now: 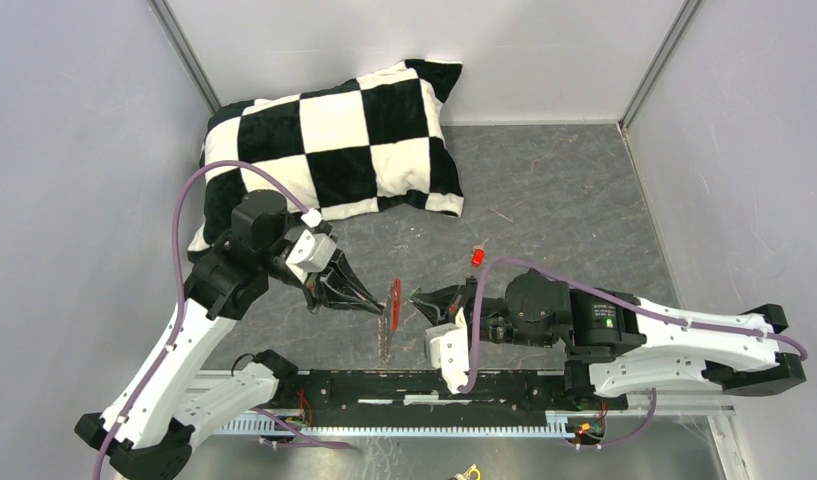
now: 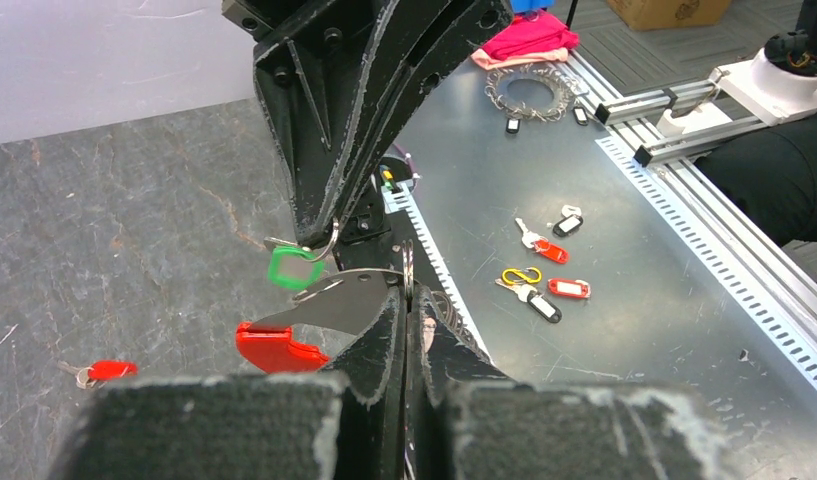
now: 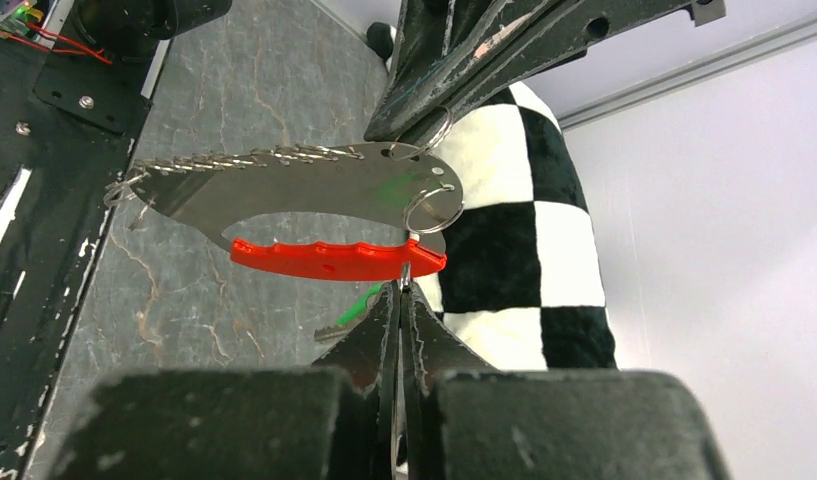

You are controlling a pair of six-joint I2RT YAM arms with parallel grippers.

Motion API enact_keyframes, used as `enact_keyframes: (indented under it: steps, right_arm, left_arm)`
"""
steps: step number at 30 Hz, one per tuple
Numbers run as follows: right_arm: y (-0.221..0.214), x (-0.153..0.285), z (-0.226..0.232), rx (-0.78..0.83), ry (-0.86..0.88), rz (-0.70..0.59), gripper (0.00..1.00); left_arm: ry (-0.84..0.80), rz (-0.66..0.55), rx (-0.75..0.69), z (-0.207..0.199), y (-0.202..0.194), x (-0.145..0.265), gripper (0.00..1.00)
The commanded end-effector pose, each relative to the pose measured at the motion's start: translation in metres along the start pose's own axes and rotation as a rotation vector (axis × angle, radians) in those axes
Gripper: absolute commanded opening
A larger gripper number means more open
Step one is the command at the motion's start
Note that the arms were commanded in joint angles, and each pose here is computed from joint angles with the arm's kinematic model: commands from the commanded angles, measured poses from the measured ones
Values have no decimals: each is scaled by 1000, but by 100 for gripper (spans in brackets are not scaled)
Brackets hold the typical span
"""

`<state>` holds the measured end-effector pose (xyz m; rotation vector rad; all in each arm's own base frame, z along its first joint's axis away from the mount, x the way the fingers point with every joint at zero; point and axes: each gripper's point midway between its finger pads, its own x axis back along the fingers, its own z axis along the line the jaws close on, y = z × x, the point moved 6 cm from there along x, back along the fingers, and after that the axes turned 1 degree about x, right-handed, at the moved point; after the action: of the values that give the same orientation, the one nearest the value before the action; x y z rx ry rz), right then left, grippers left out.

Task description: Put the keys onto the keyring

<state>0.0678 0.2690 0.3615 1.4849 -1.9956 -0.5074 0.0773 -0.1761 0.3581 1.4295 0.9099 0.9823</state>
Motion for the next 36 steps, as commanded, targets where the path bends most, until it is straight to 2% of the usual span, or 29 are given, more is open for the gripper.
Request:
enact_keyframes:
  steps: [1, 14, 36]
  right_arm:
    - [21, 11, -26, 41, -77, -57, 0]
    - [40, 1, -31, 50, -58, -145, 1]
    - [48, -10, -27, 48, -41, -177, 1]
  left_arm:
    - [-50, -27, -56, -11, 13, 1, 2]
    - [-33, -22, -37, -8, 19, 1, 2]
    - [16, -9, -37, -5, 21, 2, 2]
